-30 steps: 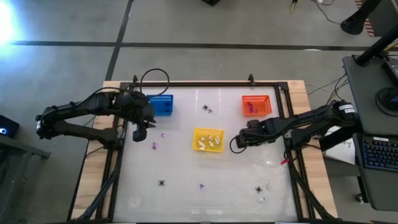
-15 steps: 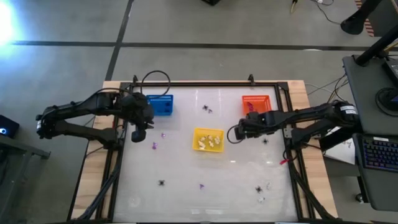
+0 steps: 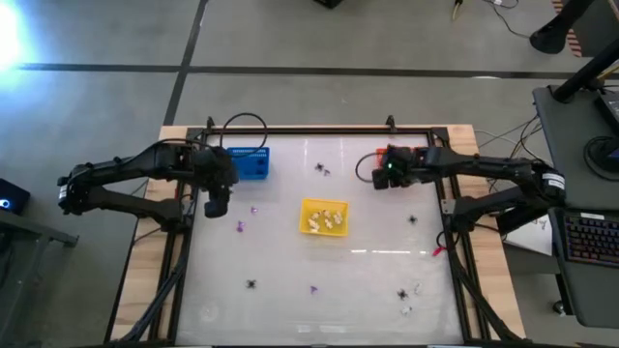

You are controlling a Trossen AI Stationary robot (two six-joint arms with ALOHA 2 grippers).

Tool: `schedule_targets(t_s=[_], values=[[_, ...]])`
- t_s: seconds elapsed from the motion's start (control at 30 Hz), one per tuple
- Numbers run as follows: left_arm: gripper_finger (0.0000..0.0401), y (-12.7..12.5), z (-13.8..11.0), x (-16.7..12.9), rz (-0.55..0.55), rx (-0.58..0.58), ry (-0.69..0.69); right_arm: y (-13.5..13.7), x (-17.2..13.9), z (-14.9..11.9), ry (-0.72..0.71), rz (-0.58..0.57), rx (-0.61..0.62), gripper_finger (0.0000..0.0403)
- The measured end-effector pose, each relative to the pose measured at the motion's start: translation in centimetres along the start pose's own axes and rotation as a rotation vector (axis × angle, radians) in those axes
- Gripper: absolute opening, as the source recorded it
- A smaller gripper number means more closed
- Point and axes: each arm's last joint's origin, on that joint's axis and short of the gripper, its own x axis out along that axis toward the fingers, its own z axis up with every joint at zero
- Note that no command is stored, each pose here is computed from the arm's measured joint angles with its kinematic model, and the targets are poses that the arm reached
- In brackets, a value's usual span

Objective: Sort Halloween decoration
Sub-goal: Put the purple witch hat toy into the orange bin

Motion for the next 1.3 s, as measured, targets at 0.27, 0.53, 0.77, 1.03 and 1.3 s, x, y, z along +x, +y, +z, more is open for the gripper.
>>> schedule_targets(t_s=[0.27,0.53,0.77,1.03,1.3], values=[[0.0075,0.2,0.0,0.0,0.073,-0.027,0.002,-2.2,0.7,2.8,-0.013,-0.048,0.020,0.0009],[0.0075,0.3,0.0,0.0,0.099,-0.054,0.001,-3.7,0.8,4.3,-0.028,-0.076,0.012,0.0009],[0.0075,0.4,0.0,0.0,0.123,-0.116,-0.003,-4.1,0.9,4.7,-0.038,-0.082,-0.027,0.0009],[0.0075,0.4,0.1,0.0,0.124,-0.148,-0.017,-3.9,0.9,5.0,-0.069,-0.070,-0.077,0.0041],[0.0075,0.4,0.5,0.0,0.132,-0.161,-0.052,-4.1,0.9,5.1,-0.105,-0.119,-0.086,0.0090]])
